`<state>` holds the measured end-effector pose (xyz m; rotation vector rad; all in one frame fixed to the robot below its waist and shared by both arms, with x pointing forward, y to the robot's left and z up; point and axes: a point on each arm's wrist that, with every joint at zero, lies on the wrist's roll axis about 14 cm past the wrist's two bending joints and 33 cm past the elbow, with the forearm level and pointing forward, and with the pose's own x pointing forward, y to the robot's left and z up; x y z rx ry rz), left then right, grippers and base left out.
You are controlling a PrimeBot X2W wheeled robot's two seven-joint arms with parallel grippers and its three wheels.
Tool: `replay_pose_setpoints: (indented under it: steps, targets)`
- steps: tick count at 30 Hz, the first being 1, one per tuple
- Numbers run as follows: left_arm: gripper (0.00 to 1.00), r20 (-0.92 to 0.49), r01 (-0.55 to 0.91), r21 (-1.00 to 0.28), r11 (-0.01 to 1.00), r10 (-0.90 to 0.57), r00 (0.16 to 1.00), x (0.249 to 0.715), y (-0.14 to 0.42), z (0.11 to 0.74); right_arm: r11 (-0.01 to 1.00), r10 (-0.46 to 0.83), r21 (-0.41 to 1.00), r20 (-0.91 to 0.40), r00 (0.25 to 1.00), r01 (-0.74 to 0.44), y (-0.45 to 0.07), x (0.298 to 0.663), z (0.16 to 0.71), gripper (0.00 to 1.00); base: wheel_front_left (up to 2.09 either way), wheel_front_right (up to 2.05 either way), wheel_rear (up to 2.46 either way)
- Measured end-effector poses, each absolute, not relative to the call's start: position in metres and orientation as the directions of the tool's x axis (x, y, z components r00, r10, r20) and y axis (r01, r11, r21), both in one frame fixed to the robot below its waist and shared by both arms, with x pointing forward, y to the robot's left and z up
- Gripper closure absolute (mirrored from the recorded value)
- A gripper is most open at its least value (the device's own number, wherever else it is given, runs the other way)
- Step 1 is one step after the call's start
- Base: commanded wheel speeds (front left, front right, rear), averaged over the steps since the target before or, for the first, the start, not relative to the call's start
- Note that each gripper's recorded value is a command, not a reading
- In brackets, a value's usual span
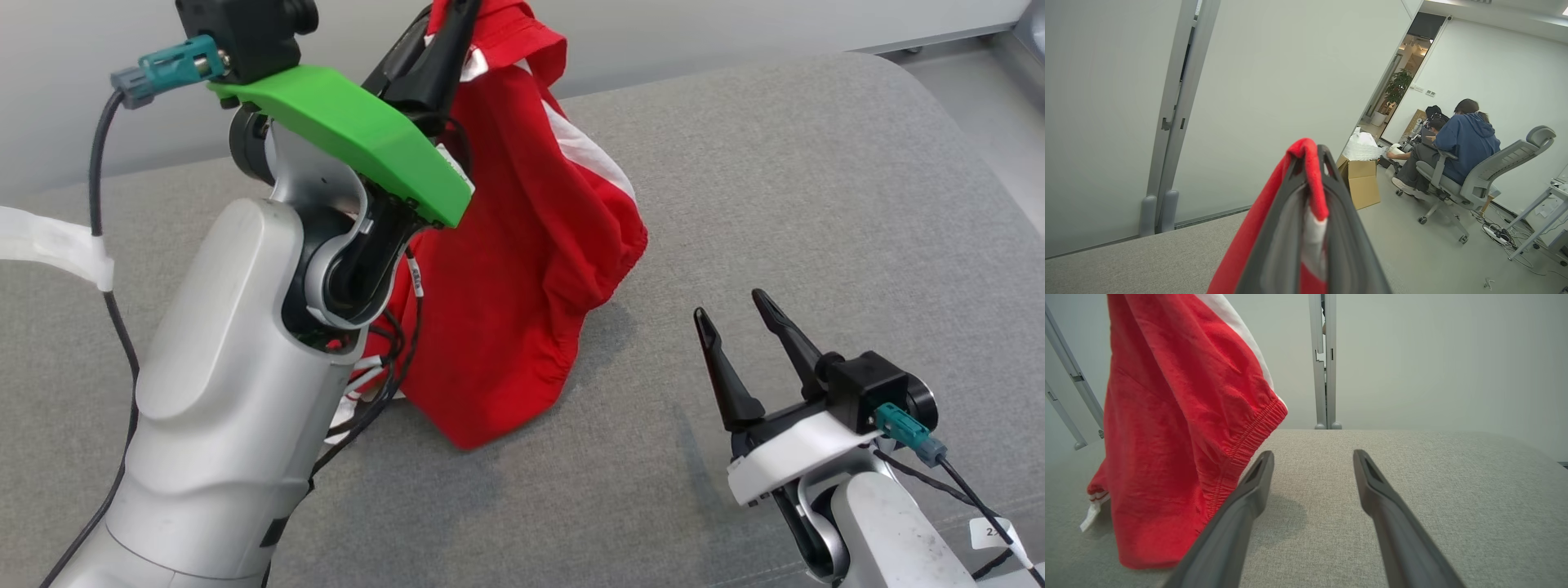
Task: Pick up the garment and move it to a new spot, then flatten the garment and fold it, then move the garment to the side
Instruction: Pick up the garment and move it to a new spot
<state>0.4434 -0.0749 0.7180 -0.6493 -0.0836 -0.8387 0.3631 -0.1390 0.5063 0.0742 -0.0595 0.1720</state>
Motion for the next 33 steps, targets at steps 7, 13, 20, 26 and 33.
replay_pose_setpoints:
  steps: [7,13,20,26,33]
  targets:
    - [1.0,0.098,0.624,-0.556,0.549,-0.702,0.705,0.438,-0.081,0.64,0.973,0.214,0.073,0.074,0.974,-0.219,-0.124,0.368,0.508,0.0,0.0,0.0,0.0]
    - [1.0,0.013,0.612,-0.626,0.483,-0.779,0.627,0.406,-0.102,0.595,0.953,0.289,0.069,0.066,0.955,-0.294,-0.1,0.371,0.505,0.0,0.0,0.0,0.0]
    - [0.0,0.002,0.651,-0.645,0.4,-0.851,0.525,0.376,-0.127,0.585,0.95,0.3,0.065,0.069,0.951,-0.305,-0.097,0.372,0.506,0.0,0.0,0.0,0.0]
    - [0.0,-0.025,0.658,-0.612,0.438,-0.842,0.538,0.377,-0.123,0.576,0.953,0.292,0.066,0.062,0.954,-0.296,-0.099,0.369,0.504,0.0,0.0,0.0,0.0]
    - [0.0,-0.09,0.535,-0.51,0.674,-0.66,0.746,0.428,-0.04,0.545,0.962,0.259,0.079,0.042,0.965,-0.261,-0.109,0.363,0.498,0.0,0.0,0.0,0.0]
